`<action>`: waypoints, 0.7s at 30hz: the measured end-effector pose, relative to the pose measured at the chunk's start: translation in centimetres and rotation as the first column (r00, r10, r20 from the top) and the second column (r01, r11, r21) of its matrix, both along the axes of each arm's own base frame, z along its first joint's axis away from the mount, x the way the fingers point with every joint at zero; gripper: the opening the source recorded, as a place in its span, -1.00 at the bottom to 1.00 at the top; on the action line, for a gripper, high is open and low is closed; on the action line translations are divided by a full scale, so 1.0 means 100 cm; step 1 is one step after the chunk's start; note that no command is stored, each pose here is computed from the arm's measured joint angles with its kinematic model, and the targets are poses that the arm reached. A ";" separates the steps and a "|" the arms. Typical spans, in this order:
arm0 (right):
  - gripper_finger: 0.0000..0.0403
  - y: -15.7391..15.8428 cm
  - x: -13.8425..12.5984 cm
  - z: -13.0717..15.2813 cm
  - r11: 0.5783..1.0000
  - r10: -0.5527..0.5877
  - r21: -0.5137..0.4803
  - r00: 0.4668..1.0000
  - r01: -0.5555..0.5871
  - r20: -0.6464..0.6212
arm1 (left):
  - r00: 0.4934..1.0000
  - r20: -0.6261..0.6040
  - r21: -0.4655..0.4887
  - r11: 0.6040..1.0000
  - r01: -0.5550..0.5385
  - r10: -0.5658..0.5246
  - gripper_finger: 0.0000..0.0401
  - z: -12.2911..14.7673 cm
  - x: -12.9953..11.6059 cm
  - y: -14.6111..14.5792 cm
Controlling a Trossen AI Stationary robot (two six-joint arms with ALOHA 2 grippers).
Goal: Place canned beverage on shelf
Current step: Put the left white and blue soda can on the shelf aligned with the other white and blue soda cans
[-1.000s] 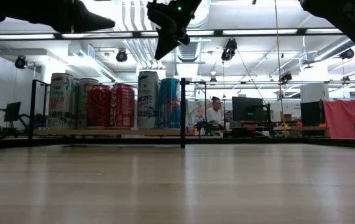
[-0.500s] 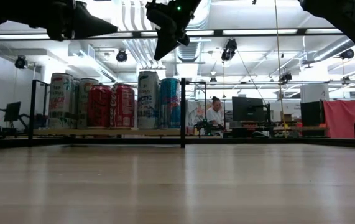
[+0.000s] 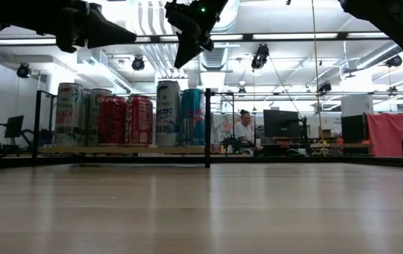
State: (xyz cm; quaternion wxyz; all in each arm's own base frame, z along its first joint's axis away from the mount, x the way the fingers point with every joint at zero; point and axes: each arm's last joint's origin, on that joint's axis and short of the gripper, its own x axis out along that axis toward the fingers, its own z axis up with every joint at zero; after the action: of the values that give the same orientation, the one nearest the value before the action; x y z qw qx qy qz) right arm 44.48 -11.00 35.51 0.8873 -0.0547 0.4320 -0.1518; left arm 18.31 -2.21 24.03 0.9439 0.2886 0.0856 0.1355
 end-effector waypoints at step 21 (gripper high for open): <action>-0.94 0.008 0.002 0.000 1.000 0.011 0.007 1.000 -0.011 0.003 | 1.000 -0.001 0.003 1.000 0.001 -0.001 -0.99 0.000 0.000 0.000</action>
State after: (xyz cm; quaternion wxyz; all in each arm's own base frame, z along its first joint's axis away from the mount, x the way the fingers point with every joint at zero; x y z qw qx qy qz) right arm 44.67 -10.18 35.51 0.8889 -0.0539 0.4310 -0.1458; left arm 18.32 -2.21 24.02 0.9435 0.2902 0.0858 0.1352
